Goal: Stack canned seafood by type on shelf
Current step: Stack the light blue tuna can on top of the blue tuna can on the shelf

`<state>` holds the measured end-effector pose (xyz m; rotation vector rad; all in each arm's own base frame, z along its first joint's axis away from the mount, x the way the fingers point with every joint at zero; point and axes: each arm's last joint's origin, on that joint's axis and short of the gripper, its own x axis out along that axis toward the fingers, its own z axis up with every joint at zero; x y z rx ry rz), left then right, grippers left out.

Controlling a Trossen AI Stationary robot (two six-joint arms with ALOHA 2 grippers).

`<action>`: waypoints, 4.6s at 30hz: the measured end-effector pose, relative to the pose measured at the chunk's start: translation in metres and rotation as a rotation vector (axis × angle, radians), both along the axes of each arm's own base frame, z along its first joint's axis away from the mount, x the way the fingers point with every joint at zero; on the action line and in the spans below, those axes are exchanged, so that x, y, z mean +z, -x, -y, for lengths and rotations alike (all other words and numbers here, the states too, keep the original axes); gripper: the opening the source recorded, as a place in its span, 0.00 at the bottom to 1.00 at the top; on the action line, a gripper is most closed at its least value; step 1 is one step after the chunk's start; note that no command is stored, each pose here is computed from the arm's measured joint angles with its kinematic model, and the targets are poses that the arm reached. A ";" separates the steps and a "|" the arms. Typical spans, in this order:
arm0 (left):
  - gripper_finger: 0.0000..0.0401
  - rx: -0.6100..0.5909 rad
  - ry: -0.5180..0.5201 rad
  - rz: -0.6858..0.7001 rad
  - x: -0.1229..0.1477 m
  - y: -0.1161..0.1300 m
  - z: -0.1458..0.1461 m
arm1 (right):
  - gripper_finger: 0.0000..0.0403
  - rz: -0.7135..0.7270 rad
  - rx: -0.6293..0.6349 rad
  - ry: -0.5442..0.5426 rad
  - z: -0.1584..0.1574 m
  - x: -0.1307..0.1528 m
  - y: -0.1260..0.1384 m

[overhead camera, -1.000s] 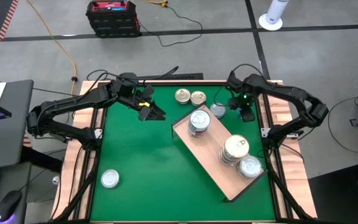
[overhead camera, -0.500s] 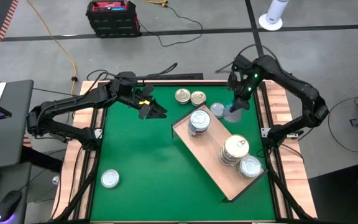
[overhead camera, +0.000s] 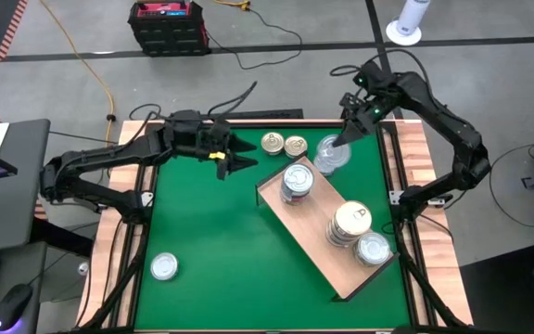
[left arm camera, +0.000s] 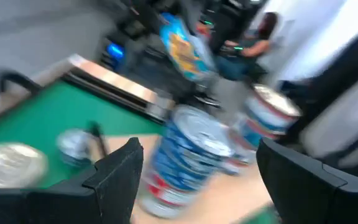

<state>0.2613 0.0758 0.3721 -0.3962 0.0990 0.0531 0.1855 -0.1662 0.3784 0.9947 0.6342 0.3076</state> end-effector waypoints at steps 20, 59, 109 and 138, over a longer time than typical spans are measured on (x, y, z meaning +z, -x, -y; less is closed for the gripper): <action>0.75 0.149 -0.259 -0.049 -0.002 -0.010 0.037 | 0.42 0.002 -0.039 -0.022 -0.038 0.021 -0.070; 0.75 0.025 -0.261 0.069 -0.012 -0.043 0.052 | 0.51 -0.152 -0.100 0.061 -0.061 0.005 -0.080; 0.75 -0.041 -0.091 -0.071 -0.026 -0.042 0.071 | 0.45 -0.110 -0.250 0.231 -0.079 0.009 -0.103; 0.75 -0.049 -0.061 -0.097 -0.022 -0.032 0.070 | 0.63 -0.080 -0.246 0.274 -0.055 0.021 -0.094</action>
